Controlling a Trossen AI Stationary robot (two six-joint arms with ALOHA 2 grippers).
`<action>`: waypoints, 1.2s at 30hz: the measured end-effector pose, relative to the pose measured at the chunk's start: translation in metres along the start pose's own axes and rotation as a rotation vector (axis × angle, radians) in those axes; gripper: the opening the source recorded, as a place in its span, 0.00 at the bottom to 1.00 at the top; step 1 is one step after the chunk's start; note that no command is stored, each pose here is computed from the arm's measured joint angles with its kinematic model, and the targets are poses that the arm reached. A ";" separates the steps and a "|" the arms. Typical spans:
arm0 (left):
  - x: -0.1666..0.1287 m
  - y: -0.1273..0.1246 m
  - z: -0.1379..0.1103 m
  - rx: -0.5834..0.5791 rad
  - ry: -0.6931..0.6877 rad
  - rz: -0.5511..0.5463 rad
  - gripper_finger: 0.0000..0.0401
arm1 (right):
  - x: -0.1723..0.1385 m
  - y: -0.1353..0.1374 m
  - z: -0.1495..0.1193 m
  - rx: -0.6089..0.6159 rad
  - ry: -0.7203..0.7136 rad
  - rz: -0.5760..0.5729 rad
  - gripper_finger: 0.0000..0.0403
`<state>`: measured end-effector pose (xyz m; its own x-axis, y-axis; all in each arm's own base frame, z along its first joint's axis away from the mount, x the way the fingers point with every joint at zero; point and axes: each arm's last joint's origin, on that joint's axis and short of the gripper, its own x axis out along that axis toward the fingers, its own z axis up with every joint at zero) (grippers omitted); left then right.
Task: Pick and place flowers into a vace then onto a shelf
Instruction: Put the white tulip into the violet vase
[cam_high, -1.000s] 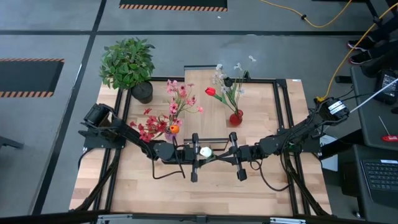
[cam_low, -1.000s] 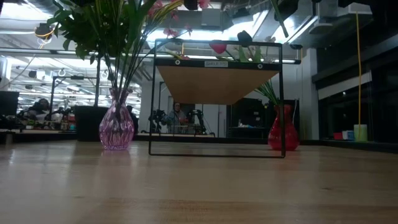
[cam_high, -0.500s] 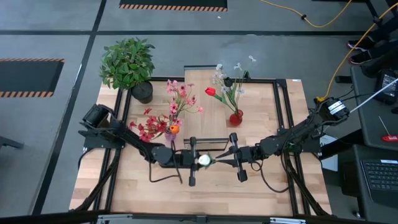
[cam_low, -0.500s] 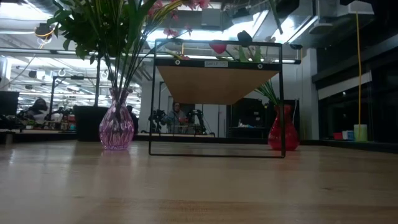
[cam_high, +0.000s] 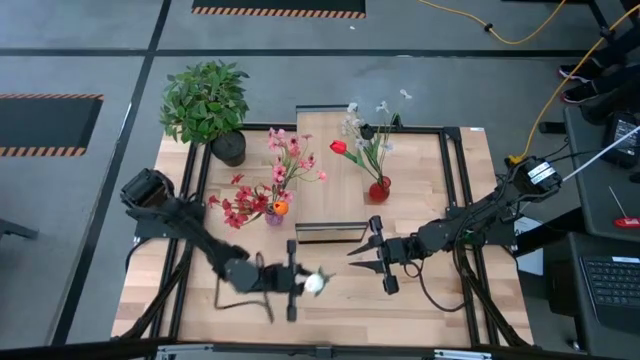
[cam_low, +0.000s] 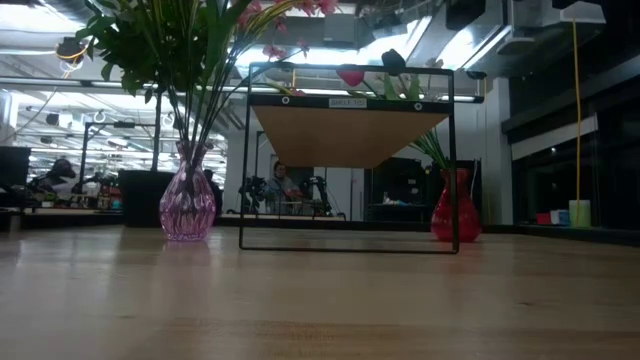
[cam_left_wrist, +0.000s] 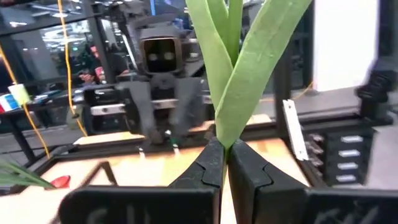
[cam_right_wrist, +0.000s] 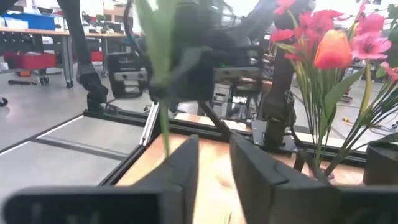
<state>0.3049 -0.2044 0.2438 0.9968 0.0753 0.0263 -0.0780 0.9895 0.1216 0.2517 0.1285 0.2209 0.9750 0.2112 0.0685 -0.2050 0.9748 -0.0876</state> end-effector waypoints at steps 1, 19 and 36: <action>-0.005 -0.006 0.000 0.005 0.006 0.007 0.01 | 0.000 0.000 0.000 -0.001 0.005 0.002 0.20; -0.098 -0.041 -0.041 -0.135 0.068 0.406 0.01 | -0.005 0.016 -0.003 0.101 0.041 0.060 0.01; -0.140 -0.041 -0.024 -0.184 0.037 0.418 0.01 | -0.006 0.018 -0.005 0.114 0.063 0.069 0.01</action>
<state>0.1686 -0.2529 0.2118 0.8806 0.4738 0.0001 -0.4727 0.8784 -0.0703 0.2428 0.1449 0.2144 0.9610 0.2764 0.0035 -0.2764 0.9608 0.0234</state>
